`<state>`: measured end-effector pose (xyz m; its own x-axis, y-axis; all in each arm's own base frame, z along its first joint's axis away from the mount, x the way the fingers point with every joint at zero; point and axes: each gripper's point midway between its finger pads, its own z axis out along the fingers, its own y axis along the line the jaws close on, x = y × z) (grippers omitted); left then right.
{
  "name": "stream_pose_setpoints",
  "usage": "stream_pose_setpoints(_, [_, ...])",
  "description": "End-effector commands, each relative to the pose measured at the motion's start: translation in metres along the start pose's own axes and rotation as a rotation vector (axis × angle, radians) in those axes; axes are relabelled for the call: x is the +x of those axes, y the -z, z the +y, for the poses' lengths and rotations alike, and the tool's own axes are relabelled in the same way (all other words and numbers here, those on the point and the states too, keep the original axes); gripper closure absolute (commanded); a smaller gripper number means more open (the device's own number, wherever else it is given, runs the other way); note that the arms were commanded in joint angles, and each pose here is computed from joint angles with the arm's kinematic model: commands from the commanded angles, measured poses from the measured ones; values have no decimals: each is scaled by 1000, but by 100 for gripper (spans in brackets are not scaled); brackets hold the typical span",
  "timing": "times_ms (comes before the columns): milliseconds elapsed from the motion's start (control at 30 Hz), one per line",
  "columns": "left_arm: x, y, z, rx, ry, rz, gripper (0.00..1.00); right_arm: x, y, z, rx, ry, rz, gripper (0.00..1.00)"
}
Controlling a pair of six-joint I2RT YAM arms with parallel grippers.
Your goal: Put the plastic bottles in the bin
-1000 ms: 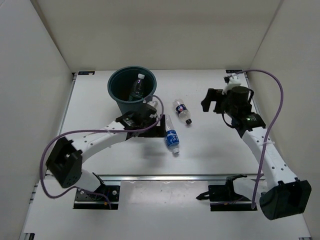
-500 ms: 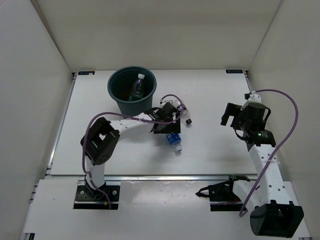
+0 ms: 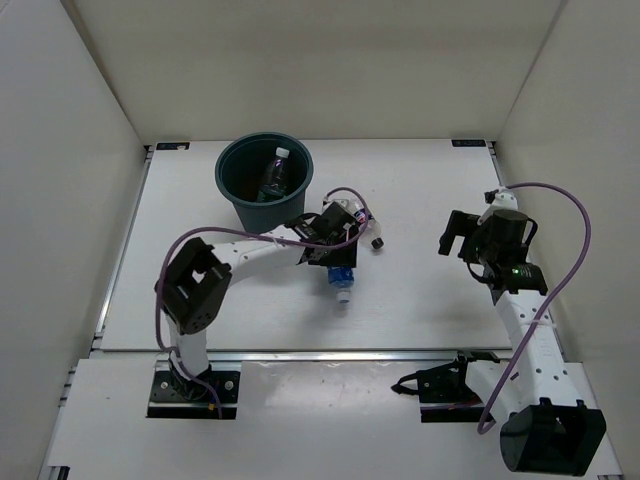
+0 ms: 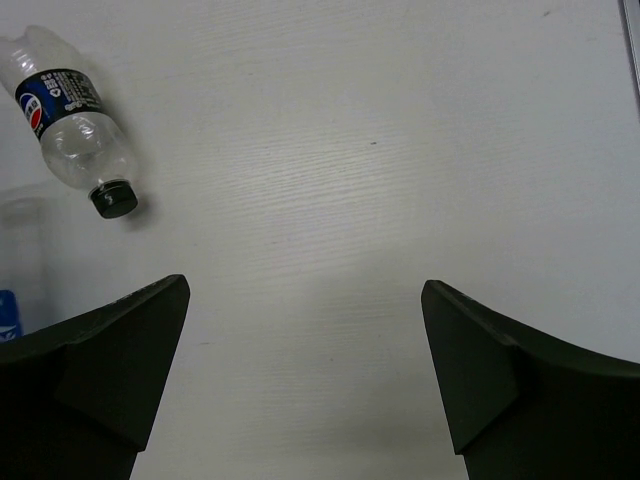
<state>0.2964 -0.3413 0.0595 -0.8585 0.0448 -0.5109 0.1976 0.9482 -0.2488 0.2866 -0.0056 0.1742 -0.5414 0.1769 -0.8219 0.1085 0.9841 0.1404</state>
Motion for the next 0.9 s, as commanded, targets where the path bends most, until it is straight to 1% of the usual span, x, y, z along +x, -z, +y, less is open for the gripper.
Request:
stream_pose_setpoints(0, [-54, 90, -50, 206, -95, -180, 35, -27, -2, 11, -39, 12, -76, 1])
stream_pose_setpoints(67, [-71, 126, -66, 243, -176, -258, 35, -34, -3, 19, -70, 19, -98, 0])
stream_pose_setpoints(100, [-91, 156, -73, 269, -183, -331, 35, -27, -8, 21, -80, 19, -77, 1])
stream_pose_setpoints(133, [-110, 177, -74, 277, -187, -396, 33, -30, -11, 28, -103, 14, -81, 1])
stream_pose_setpoints(200, [-142, 208, -64, 262, -173, -511, 33, -37, -15, 38, -146, 11, -101, 1])
stream_pose_setpoints(233, [-164, 219, -46, 217, -139, -582, 31, -32, -19, 42, -168, 11, -79, 1])
stream_pose_setpoints(267, [-180, 224, -24, 156, -113, -626, 33, -38, -20, 58, -214, 31, -96, 1])
stream_pose_setpoints(300, [-194, 234, -16, 149, -93, -667, 34, -34, -27, 61, -209, 37, -74, 1])
stream_pose_setpoints(333, [-211, 237, 4, 111, -67, -703, 36, -35, -32, 72, -226, 73, -64, 1])
stream_pose_setpoints(367, [-228, 244, 29, 67, -38, -739, 32, -39, -33, 87, -248, 114, -68, 1])
stream_pose_setpoints(400, [-237, 243, 39, 46, -22, -754, 33, -35, -40, 90, -245, 139, -49, 1])
stream_pose_setpoints(467, [-260, 236, 84, -57, 30, -790, 33, -38, -48, 107, -279, 179, -37, 1])
stream_pose_setpoints(500, [-265, 232, 95, -87, 34, -801, 32, -40, -58, 112, -279, 172, -41, 1])
stream_pose_setpoints(533, [-271, 225, 114, -125, 52, -831, 26, -35, -65, 115, -288, 193, -21, 1])
stream_pose_setpoints(567, [-272, 214, 129, -147, 67, -851, 27, -38, -73, 119, -302, 191, -21, 0])
stream_pose_setpoints(600, [-277, 215, 144, -164, 81, -872, 28, -43, -77, 123, -318, 188, -33, 1])
stream_pose_setpoints(633, [-277, 203, 153, -164, 98, -860, 28, -43, -86, 127, -331, 192, -21, 1])
stream_pose_setpoints(700, [-278, 192, 160, -179, 96, -844, 26, -44, -100, 136, -373, 201, -2, 1])
stream_pose_setpoints(767, [-283, 197, 169, -238, 103, -852, 25, -45, -115, 153, -418, 245, 15, 2])
stream_pose_setpoints(800, [-281, 192, 172, -270, 89, -836, 21, -47, -120, 156, -422, 276, 11, 2])
stream_pose_setpoints(867, [-284, 200, 172, -301, 83, -840, 9, -46, -129, 176, -473, 342, 7, 1])
